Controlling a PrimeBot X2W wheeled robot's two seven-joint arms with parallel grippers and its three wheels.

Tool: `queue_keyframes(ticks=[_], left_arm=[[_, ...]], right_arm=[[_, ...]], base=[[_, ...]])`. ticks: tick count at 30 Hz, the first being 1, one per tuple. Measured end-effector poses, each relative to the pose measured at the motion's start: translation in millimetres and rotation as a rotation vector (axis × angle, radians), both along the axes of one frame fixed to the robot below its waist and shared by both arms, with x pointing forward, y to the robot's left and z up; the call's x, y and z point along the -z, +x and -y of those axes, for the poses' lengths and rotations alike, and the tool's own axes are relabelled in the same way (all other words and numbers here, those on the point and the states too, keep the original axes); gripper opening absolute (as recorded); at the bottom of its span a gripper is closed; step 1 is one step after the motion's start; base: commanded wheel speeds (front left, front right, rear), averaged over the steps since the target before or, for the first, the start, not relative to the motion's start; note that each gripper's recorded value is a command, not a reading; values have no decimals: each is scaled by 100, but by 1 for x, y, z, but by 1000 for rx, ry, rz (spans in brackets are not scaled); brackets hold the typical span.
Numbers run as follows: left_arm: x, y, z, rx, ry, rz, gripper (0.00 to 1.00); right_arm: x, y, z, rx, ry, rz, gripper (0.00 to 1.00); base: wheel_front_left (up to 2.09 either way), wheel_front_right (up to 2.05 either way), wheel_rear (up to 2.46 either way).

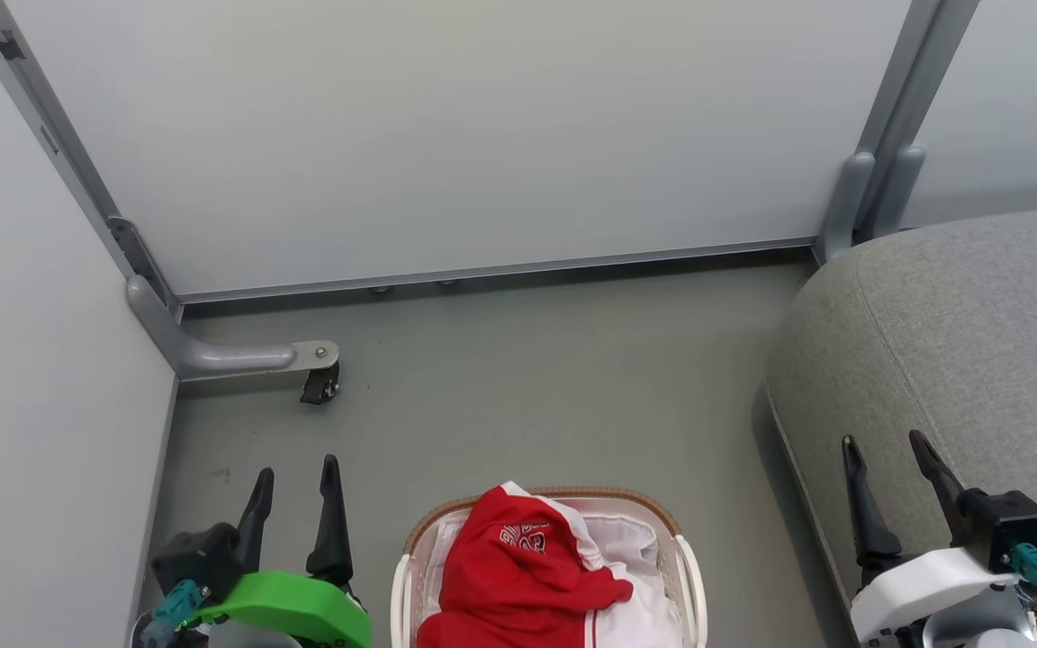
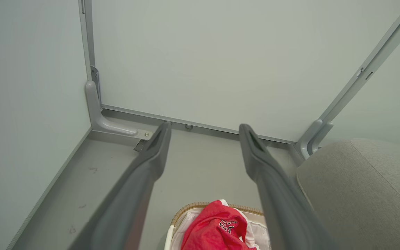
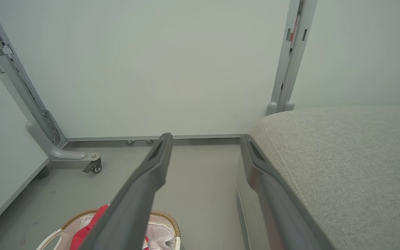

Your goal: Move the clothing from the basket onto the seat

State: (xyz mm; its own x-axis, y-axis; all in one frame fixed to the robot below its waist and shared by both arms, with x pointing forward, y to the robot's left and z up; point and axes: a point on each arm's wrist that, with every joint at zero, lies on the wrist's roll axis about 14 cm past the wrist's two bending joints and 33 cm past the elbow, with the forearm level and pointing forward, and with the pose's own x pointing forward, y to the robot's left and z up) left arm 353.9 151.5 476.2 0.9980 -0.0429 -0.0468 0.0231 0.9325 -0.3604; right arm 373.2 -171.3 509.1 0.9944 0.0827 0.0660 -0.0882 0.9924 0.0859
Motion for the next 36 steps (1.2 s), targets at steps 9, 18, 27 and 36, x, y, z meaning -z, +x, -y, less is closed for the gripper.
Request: queue_keyframes(ticks=[9, 18, 27, 36], left_arm=[[6, -3, 3, 16, 59, -5, 100], [7, -4, 6, 30, 115, 3, 100], [8, -7, 8, 39, 153, 11, 100], [11, -7, 7, 36, 154, 2, 100]], right_arm=[[-1, 1, -4, -16, -70, 15, 100], [-1, 0, -5, -24, -132, 26, 100], [-3, 1, -6, -31, -172, 40, 100], [-1, 1, -4, -26, -158, 33, 100]], base=[[0, 0, 0], [0, 0, 0], [0, 0, 0], [0, 0, 0]])
